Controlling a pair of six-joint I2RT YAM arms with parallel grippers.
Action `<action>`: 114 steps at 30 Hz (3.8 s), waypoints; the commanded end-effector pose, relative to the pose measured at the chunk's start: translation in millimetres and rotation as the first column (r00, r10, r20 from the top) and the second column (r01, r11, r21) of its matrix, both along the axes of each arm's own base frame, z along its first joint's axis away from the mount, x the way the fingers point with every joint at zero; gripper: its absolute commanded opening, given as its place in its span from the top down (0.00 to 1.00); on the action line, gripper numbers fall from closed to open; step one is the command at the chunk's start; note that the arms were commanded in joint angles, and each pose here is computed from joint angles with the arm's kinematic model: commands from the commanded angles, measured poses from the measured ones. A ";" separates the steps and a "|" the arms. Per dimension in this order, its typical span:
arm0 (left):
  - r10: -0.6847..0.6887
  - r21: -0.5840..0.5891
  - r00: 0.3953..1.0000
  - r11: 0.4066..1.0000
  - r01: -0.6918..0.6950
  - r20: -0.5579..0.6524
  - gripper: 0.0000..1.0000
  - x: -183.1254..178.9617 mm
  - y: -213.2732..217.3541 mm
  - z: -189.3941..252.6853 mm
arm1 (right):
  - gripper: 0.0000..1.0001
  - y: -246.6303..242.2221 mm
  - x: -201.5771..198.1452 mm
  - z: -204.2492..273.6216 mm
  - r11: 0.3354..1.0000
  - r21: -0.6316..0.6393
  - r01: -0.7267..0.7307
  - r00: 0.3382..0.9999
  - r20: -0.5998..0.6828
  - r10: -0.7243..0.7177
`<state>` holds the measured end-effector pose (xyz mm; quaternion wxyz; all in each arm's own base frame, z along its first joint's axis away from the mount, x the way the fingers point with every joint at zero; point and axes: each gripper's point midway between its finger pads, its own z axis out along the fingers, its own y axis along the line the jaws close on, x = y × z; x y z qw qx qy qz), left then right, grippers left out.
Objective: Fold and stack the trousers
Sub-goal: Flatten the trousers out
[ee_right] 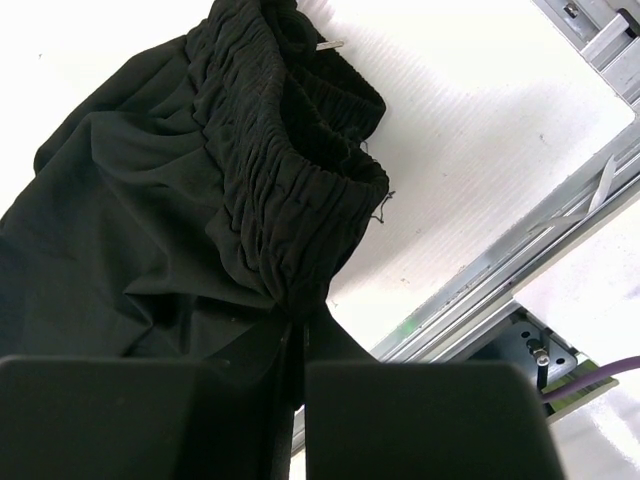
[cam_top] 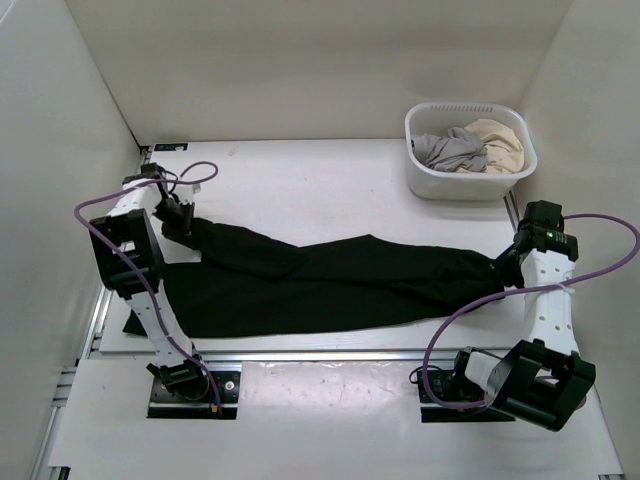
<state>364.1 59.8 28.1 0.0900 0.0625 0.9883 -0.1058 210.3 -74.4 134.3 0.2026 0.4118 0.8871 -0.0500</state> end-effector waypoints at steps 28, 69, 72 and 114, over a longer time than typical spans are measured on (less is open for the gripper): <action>0.094 0.054 0.897 0.990 -0.130 0.432 0.00 179.4 30.9 95.6 | 1.00 -25.0 99.0 4.2 0.999 0.043 0.001 0.997 0.072 -0.004; 0.043 0.276 0.998 0.959 -0.055 0.048 0.26 -10.7 98.1 18.5 | 1.00 -1.2 53.5 -29.4 0.993 0.114 -0.036 0.999 -0.024 0.039; 0.091 0.255 0.980 0.958 -0.134 0.175 0.20 28.0 108.5 48.5 | 1.00 3.1 51.1 -37.4 0.990 0.138 -0.040 0.998 -0.037 0.045; 0.082 0.043 0.919 0.993 -0.106 0.385 0.86 60.3 45.3 137.8 | 0.09 -20.5 61.8 7.2 0.999 0.030 -0.030 0.997 0.070 0.028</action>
